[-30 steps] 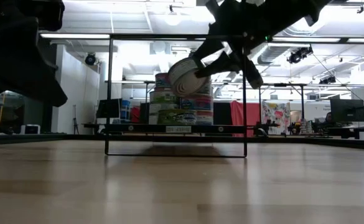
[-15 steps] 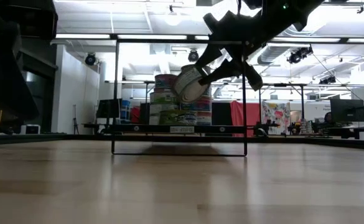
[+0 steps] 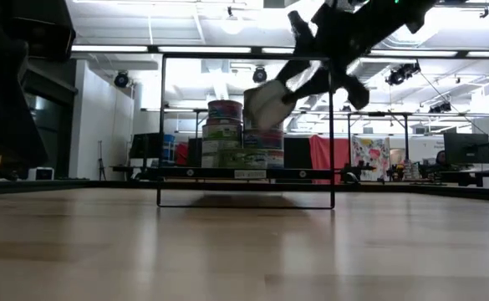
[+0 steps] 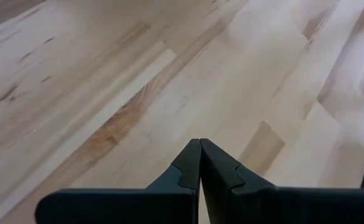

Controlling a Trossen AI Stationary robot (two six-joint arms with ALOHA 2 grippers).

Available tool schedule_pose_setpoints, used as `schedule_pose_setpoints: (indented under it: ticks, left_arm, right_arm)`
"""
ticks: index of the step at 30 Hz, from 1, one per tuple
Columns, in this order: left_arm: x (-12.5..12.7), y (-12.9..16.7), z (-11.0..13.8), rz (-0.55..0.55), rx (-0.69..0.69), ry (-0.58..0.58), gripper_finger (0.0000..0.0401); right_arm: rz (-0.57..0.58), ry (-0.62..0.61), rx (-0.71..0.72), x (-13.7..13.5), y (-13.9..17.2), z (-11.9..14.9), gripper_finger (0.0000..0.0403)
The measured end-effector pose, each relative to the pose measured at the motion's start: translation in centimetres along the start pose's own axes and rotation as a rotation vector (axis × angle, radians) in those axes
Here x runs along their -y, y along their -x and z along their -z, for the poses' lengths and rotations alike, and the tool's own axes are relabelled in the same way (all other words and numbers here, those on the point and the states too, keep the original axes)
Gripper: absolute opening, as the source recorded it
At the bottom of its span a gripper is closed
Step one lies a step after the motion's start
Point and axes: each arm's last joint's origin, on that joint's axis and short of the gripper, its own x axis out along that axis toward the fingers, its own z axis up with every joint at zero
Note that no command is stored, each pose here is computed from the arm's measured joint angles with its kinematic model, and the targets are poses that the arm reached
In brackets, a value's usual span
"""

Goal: Stack canned seafood by type on shelf
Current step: Stack the green tuna can on top of the green tuna can on the shelf

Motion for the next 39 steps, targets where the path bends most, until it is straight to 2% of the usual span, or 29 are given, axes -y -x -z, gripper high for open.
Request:
schedule_pose_setpoints:
  ticks: [4,8,13,19,23,26,30,36,39]
  left_arm:
    - [0.0,0.0,0.0,-0.004,0.0,0.018,0.0]
    - [0.0,0.0,0.0,-0.002,0.0,0.021,0.0]
    - [0.0,0.0,0.0,-0.002,-0.004,0.036,0.0]
    - [0.0,0.0,0.1,0.001,-0.019,0.055,0.0]
    - [0.0,0.0,0.1,0.0,-0.019,0.073,0.0]
    - [0.0,0.0,0.1,0.0,-0.019,0.073,0.0]
    - [0.0,0.0,0.1,0.0,-0.019,0.074,0.0]
    - [0.0,0.0,0.1,0.0,-0.019,0.073,0.0]
    - [0.0,0.0,0.1,0.0,-0.019,0.073,0.0]
  right_arm:
    - [0.003,-0.012,-0.006,0.5,1.1,0.6,0.0115]
    - [-0.009,0.046,0.035,0.5,1.2,0.4,0.0115]
    - [-0.066,0.136,0.008,-0.1,-0.6,1.8,0.0115]
    - [-0.032,0.208,0.062,0.2,-2.1,2.5,0.0115]
    - [0.004,0.211,0.11,0.3,-2.7,2.2,0.0115]
    - [-0.04,0.211,0.121,-0.4,-3.5,2.3,0.0115]
    - [-0.038,0.21,0.117,-0.6,-4.1,2.3,0.0116]
    - [-0.032,0.202,0.133,-0.6,-4.3,2.2,0.0201]
    - [-0.035,0.204,0.165,-0.6,-4.3,2.1,0.0225]
